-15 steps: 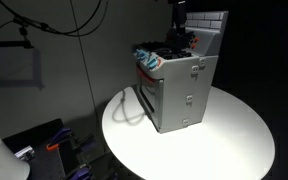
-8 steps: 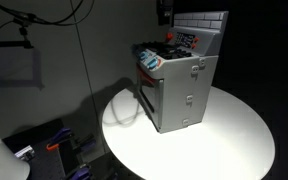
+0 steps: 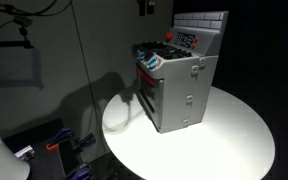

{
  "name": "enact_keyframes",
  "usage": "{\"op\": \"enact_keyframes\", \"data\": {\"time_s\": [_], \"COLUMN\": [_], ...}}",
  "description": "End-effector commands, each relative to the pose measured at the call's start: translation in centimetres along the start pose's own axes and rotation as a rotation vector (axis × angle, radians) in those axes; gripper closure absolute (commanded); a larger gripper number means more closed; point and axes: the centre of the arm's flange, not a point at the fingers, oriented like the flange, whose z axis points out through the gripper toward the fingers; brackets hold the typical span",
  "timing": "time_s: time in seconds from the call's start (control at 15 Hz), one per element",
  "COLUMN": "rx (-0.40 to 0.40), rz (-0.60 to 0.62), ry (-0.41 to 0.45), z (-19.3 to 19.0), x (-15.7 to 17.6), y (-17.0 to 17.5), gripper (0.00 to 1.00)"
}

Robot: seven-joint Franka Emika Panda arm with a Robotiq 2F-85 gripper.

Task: Press the top switch on the stove

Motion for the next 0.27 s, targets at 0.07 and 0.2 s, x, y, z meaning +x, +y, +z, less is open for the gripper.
{"op": "enact_keyframes", "data": {"time_s": [0.07,0.2], "rx": [0.008,0.008], "rz": [-0.028,-0.041], "ry": [-0.005,-0.010], "z": [-0.2,0.0], "x": [-1.1,-1.8], "y": [0.4,0.7], "gripper": [0.00,0.00]}}
